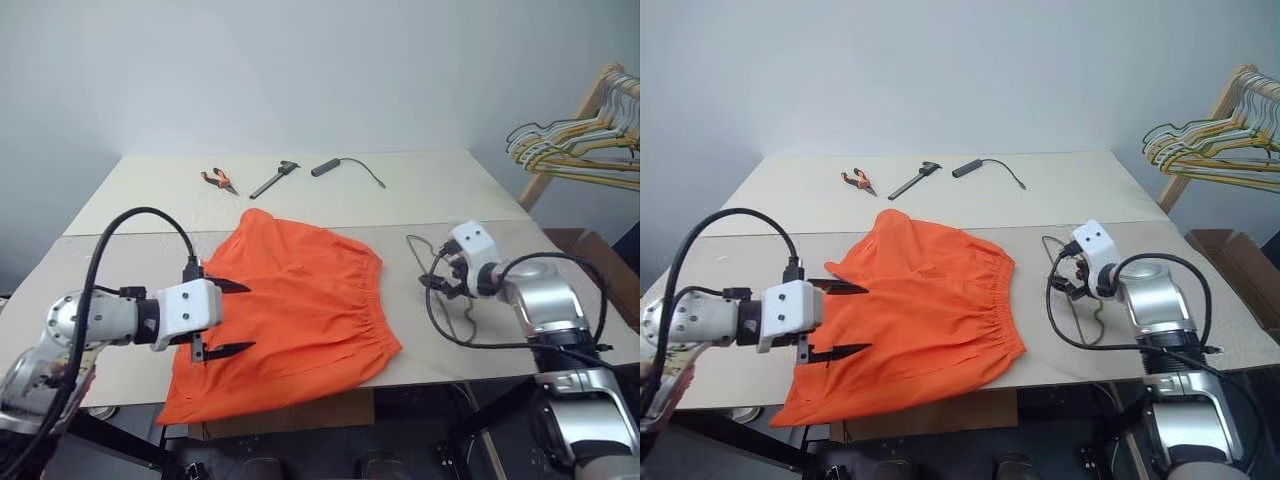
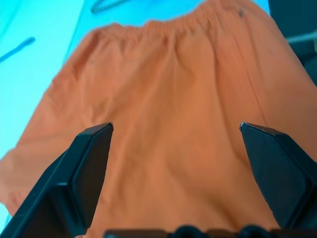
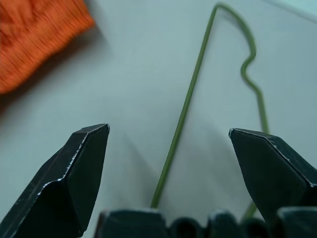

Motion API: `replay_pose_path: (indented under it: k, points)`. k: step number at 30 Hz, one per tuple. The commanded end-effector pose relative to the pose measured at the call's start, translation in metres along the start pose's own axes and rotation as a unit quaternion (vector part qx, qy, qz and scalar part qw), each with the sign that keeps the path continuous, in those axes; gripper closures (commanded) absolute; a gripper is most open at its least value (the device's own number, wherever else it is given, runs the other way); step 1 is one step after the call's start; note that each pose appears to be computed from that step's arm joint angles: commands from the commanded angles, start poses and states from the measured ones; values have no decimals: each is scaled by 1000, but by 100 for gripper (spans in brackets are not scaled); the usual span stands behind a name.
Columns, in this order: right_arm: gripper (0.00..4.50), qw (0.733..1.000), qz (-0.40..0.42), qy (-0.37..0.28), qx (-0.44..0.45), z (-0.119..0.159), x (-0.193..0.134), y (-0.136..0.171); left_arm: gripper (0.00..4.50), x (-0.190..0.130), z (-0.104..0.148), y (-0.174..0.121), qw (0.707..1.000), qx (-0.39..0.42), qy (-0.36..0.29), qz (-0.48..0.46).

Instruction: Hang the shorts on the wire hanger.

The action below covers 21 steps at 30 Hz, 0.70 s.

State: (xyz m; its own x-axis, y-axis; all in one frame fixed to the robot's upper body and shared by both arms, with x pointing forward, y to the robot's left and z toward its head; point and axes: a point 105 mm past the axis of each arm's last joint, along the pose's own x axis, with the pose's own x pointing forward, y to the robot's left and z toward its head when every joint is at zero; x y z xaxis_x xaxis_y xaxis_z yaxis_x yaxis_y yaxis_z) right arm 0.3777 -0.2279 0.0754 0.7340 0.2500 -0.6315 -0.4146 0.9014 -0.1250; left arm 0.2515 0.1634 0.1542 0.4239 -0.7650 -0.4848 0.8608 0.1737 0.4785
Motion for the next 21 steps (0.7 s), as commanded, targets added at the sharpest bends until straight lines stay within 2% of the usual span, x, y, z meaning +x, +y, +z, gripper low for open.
replay_pose_path:
  k: [1,10,13,20,21]
  points:
    - [0,1000,-6,4,3,4,3,-5,4,0,11,5,1000,9,-29,2]
    - [0,998,24,63,18,-22,14,3,4,-3,17,-9,997,-5,-60,-38]
    - [54,996,14,91,4,-32,19,2,0,-2,16,-10,998,-3,-59,-37]
    - [290,993,14,116,11,-43,25,5,0,2,15,-10,998,2,-63,-31]
    - [307,992,6,126,9,-47,25,3,0,2,14,-11,998,2,-60,-31]
